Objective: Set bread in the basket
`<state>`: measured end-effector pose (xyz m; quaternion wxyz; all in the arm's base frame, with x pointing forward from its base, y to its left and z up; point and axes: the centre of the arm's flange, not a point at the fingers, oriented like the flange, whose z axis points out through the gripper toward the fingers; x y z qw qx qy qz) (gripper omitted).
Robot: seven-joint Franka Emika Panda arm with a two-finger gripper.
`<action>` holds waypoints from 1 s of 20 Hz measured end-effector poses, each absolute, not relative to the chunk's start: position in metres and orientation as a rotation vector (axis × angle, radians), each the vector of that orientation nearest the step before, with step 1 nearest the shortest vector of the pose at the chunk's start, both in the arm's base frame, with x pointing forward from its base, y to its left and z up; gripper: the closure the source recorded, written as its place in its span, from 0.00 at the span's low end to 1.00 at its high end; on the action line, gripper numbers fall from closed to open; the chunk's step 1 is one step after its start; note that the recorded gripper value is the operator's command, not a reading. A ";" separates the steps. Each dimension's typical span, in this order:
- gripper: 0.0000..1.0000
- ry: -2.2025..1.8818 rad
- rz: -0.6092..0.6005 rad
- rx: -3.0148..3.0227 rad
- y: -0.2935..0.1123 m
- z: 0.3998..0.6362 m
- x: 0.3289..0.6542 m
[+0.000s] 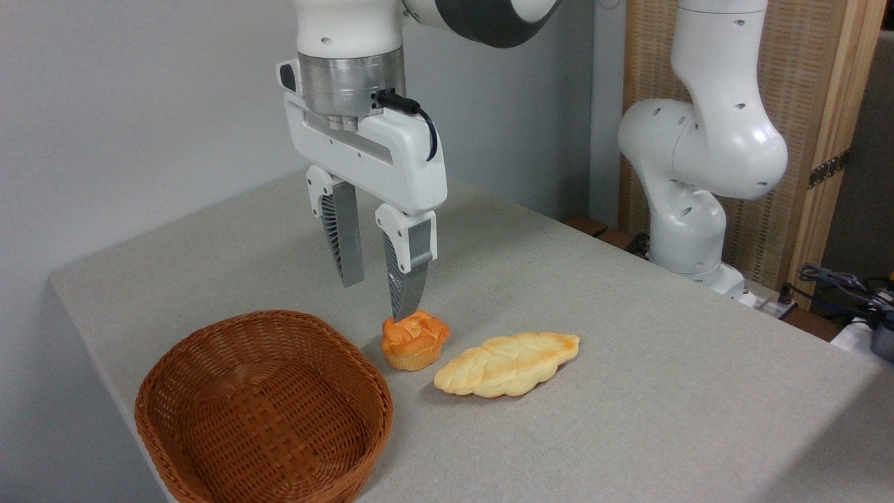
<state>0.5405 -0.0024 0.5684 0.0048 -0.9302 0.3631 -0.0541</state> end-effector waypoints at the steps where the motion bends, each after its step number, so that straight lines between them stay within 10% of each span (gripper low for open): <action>1: 0.00 1.137 -0.167 -2.914 -0.002 0.568 0.540; 11: 0.00 1.147 -0.084 -2.936 -0.003 0.560 0.535; 20: 0.00 1.315 0.108 -2.920 -0.005 0.503 0.523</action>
